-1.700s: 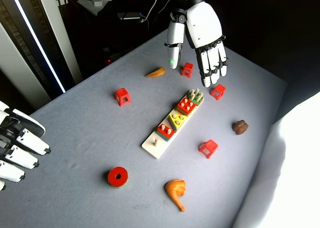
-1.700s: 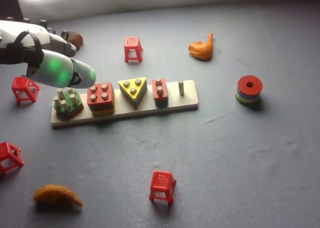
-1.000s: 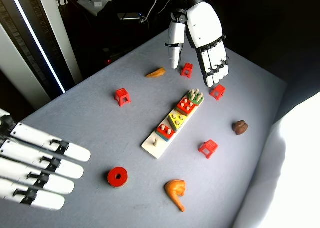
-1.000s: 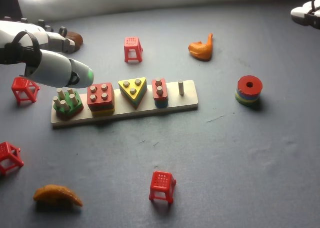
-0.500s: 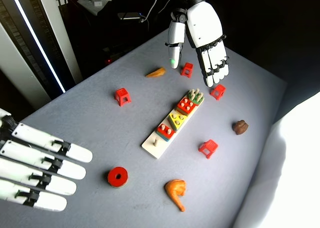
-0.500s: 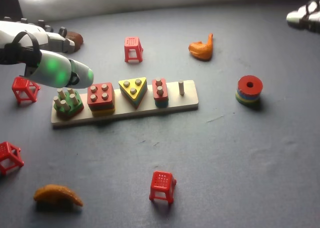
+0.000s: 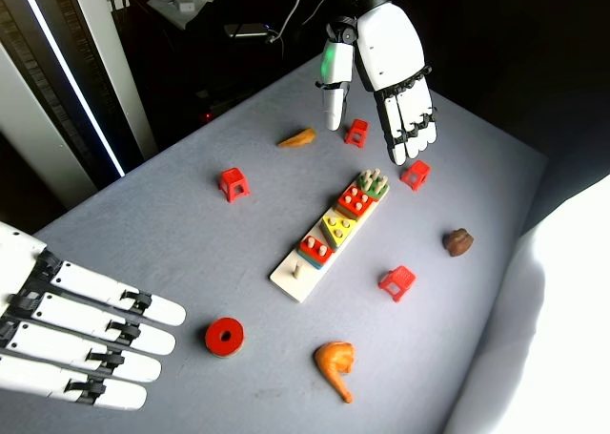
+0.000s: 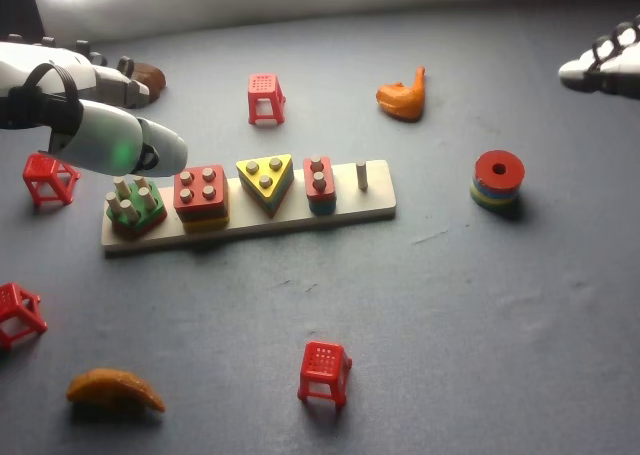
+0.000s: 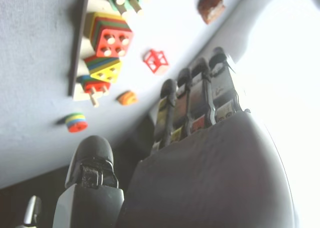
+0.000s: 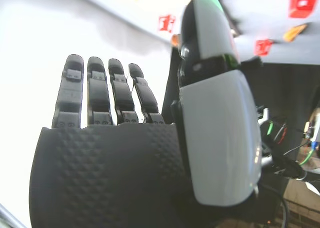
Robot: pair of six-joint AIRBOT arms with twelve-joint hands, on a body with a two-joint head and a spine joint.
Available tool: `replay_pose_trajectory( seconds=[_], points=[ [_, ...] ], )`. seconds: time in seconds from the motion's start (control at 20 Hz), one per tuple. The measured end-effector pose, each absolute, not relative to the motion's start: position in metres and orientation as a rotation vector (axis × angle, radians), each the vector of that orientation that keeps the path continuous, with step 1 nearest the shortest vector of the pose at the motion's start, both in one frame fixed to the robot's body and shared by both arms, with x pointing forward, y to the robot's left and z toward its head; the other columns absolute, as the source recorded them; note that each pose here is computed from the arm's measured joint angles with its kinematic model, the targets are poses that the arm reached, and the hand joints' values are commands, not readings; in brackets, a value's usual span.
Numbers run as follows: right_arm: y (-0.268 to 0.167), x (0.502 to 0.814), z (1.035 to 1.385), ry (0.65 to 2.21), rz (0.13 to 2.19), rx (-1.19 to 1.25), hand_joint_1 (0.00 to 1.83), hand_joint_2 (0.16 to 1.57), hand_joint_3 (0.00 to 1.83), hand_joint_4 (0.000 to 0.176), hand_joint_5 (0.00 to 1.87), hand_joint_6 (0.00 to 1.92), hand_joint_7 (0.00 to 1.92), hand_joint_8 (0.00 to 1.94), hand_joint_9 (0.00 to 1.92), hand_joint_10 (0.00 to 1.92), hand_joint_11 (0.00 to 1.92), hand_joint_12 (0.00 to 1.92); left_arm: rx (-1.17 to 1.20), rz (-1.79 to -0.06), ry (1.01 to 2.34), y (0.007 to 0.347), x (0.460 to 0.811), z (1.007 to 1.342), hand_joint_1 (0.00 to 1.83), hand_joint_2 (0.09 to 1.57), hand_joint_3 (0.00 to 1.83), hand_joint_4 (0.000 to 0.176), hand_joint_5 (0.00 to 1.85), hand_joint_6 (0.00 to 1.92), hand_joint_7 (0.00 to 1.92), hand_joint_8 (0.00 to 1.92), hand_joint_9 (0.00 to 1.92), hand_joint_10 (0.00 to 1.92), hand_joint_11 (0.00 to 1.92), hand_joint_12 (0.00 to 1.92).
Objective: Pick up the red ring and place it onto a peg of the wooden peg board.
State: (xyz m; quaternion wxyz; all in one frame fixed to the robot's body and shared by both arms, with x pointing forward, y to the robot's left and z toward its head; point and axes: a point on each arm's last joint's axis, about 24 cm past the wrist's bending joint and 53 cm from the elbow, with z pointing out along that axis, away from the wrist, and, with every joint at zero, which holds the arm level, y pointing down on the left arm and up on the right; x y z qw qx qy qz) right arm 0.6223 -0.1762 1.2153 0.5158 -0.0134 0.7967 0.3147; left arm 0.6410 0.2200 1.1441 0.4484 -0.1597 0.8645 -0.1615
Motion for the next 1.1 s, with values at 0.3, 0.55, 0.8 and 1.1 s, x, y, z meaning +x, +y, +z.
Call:
replay_pose_trajectory(
  seconds=[0.3, 0.55, 0.8, 1.1],
  points=[
    [-0.165, 0.65, 1.203, 1.915, 0.668, -0.172, 1.16, 1.02, 0.0, 0.0, 0.0, 0.0, 0.0, 0.0, 0.0, 0.0, 0.0, 0.0, -0.395, -0.398, 2.14, 0.22, 0.641, 1.144, 0.0, 1.3, 0.0, 0.0, 0.06, 0.0, 0.06, 0.01, 0.05, 0.01, 0.02, 0.04],
    [-0.153, 0.681, 1.179, 1.986, 0.635, -0.211, 1.2, 0.99, 0.0, 0.0, 0.0, 0.0, 0.0, 0.0, 0.0, 0.0, 0.03, 0.02, -0.395, -0.399, 2.14, 0.22, 0.641, 1.144, 0.0, 1.29, 0.0, 0.0, 0.04, 0.0, 0.02, 0.0, 0.0, 0.0, 0.0, 0.0],
    [-0.141, 0.696, 1.17, 2.029, 0.649, -0.203, 1.22, 1.0, 0.0, 0.0, 0.0, 0.0, 0.0, 0.0, 0.0, 0.0, 0.02, 0.01, -0.395, -0.399, 2.14, 0.22, 0.641, 1.144, 0.0, 1.3, 0.0, 0.0, 0.1, 0.02, 0.09, 0.02, 0.06, 0.02, 0.03, 0.01],
    [-0.114, 0.698, 1.166, 2.056, 0.663, -0.256, 1.15, 1.06, 0.02, 0.0, 0.0, 0.0, 0.0, 0.0, 0.0, 0.0, 0.01, 0.0, -0.395, -0.398, 2.14, 0.22, 0.641, 1.144, 0.0, 1.29, 0.0, 0.0, 0.06, 0.0, 0.05, 0.0, 0.03, 0.0, 0.01, 0.01]
  ],
)
